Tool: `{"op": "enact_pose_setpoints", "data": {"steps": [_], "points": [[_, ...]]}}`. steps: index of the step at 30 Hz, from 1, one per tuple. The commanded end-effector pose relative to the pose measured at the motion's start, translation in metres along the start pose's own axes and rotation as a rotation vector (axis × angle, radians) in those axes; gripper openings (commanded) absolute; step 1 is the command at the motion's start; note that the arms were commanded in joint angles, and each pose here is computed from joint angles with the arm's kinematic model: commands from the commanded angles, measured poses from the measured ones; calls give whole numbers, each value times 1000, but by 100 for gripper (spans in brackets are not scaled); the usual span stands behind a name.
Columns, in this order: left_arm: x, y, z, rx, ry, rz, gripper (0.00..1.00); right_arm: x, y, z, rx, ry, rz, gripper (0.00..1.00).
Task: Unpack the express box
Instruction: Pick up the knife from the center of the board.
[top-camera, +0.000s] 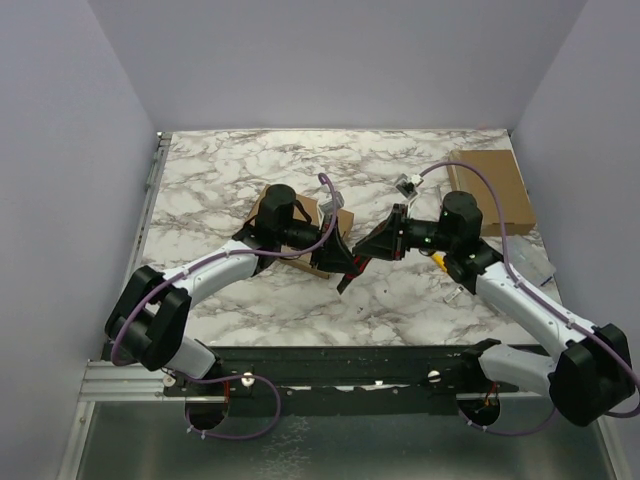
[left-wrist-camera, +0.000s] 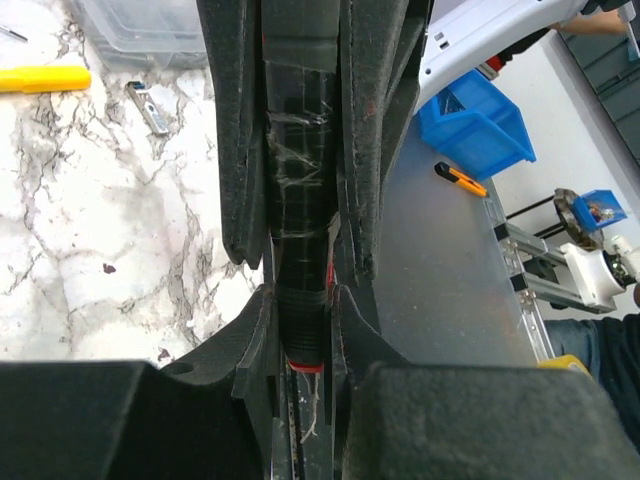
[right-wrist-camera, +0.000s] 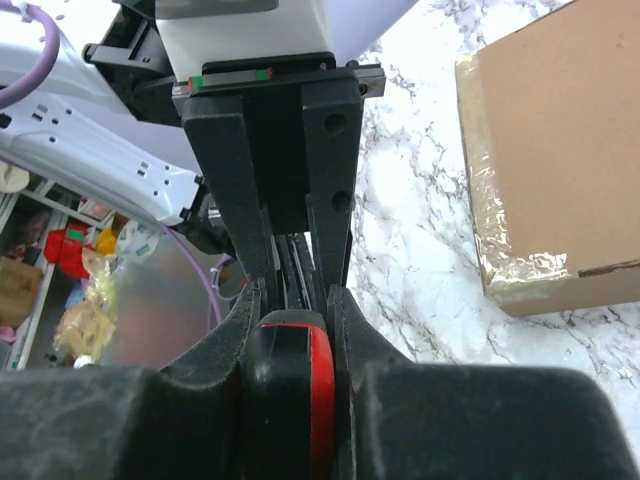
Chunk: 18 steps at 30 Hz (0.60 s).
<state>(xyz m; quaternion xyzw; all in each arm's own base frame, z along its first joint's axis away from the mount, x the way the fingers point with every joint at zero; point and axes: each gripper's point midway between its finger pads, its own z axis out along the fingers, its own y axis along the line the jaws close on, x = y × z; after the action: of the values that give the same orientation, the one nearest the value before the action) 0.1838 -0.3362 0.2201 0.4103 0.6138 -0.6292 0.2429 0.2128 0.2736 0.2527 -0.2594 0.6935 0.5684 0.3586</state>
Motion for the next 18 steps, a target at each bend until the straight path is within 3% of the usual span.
{"op": "enact_pose_setpoints", "data": {"steps": [1,3,4,6,7,12,15,18], "points": [[-14,-8,2,21,-16,85,0,0,4,6,-45,7,40,1],[-13,-7,3,16,-17,82,0,1,-5,7,8,6,83,0],[-14,-6,3,8,-21,79,13,0,-12,7,55,-3,105,0],[-19,-2,1,-25,-40,79,50,-7,-22,1,154,-57,102,0],[-22,-2,-2,-41,-52,92,59,-11,-28,-3,215,-86,100,0],[-60,9,-42,-306,-208,215,79,-31,-57,-38,501,-246,45,0],[-75,62,-102,-735,-327,48,87,-35,-69,-50,601,-249,-19,0],[-55,108,-181,-1091,-425,-234,93,-33,-85,-53,679,-187,-37,1]]}}
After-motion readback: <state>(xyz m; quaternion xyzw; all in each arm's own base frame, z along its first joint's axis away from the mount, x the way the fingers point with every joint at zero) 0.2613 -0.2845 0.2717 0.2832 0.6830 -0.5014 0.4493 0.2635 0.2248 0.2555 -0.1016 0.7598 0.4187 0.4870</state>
